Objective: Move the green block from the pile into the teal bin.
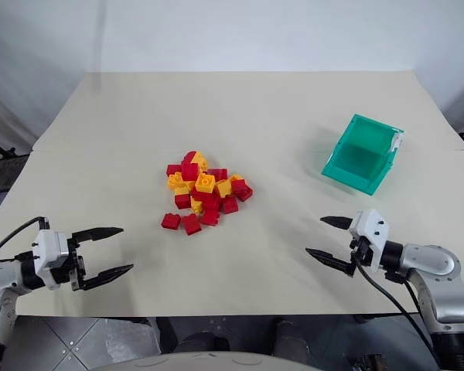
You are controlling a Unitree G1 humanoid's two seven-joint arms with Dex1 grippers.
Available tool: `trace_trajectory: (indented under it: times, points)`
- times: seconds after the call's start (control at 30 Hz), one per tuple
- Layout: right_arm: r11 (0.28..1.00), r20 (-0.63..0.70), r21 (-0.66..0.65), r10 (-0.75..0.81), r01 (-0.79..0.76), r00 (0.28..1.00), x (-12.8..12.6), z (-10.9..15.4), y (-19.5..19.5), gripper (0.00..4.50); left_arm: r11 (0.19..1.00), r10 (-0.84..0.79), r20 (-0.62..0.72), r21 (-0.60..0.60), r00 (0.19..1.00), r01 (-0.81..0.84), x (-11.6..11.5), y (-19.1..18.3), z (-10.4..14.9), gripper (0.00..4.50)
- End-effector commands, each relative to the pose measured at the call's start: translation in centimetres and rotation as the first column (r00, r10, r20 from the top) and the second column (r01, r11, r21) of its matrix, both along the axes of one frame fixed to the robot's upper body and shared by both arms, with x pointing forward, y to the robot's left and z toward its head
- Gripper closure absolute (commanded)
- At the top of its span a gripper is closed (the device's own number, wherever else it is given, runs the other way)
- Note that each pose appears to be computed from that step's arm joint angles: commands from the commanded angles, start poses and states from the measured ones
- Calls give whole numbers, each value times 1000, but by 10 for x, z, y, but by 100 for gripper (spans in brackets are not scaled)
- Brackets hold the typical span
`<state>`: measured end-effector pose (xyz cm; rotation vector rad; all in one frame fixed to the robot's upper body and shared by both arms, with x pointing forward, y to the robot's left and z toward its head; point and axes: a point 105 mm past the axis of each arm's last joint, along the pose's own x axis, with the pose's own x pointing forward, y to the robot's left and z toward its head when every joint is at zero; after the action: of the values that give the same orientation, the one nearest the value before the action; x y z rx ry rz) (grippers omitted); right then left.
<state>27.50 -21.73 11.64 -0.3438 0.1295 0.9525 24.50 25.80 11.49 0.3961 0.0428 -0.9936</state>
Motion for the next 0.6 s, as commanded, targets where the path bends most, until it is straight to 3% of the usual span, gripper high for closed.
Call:
trace_trajectory:
  times: [0.03,0.27,0.4,0.6]
  points:
    - [1000,67,2,-14,14,998,1,16,-4,2,1000,-13,42,-13,999,14,4,-3,9,0]
    - [999,73,28,-42,40,996,9,24,-2,2,997,58,47,-63,997,-55,14,-5,20,0]
    - [999,77,47,-15,12,997,13,30,7,2,991,134,16,-24,991,-133,18,0,17,0]
    - [990,99,123,62,-74,993,16,54,32,2,980,185,57,-80,981,-181,13,11,32,0]
